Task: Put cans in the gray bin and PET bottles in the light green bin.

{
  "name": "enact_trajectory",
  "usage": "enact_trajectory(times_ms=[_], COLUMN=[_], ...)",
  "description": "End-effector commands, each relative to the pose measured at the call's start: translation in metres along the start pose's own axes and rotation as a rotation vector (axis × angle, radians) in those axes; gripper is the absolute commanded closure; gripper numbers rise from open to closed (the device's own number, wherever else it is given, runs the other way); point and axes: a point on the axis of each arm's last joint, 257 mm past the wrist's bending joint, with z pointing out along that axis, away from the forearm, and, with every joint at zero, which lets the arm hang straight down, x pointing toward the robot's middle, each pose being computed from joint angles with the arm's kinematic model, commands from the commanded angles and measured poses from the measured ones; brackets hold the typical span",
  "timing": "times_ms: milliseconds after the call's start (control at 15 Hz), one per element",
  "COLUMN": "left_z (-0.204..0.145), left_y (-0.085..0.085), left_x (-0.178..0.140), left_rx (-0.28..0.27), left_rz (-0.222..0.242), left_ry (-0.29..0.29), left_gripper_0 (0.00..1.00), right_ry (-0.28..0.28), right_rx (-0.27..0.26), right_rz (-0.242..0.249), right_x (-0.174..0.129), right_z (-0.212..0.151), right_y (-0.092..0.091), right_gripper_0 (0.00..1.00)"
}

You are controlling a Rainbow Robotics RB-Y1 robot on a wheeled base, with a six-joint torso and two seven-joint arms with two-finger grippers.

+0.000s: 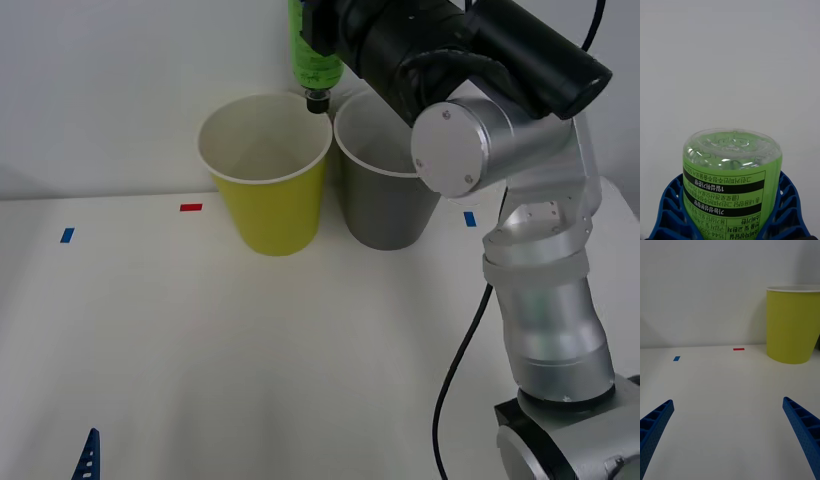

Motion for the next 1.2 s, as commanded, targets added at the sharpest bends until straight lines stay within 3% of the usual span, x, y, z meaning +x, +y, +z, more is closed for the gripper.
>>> enact_trajectory(times_ms=[67,333,533,733,1067,1200], left_z=[0.000,0.000,0.000,0.000,0.000,0.000], left_y=[0.000,0.000,0.000,0.000,0.000,0.000], left_x=[0.000,0.000,0.000,0.000,0.000,0.000], left_rx=[0.000,0.000,0.000,0.000,0.000,0.000], left_rz=[0.000,0.000,0.000,0.000,0.000,0.000], left_ry=[0.000,0.000,0.000,0.000,0.000,0.000], left_gripper_0=[0.00,0.00,0.00,0.00,0.00,0.00], right_ry=[-0.008,0.013,0.009,-0.027,-0.028,-0.031], right_rx=[0.007,0.022,0.021,0.012,0.011,0.024], right_rz=[0.030,-0.001,0.002,0.007,0.001,-0.033], right_x=[0.003,0.017,0.017,0.024,0.029,0.028], right_z=[0.022,0.034,0.041,0.050,0.052,0.052], right_y=[0.017,0.035,0.044,0.044,0.047,0.046], right_gripper_0=[1.00,1.00,1.00,1.00,1.00,0.97])
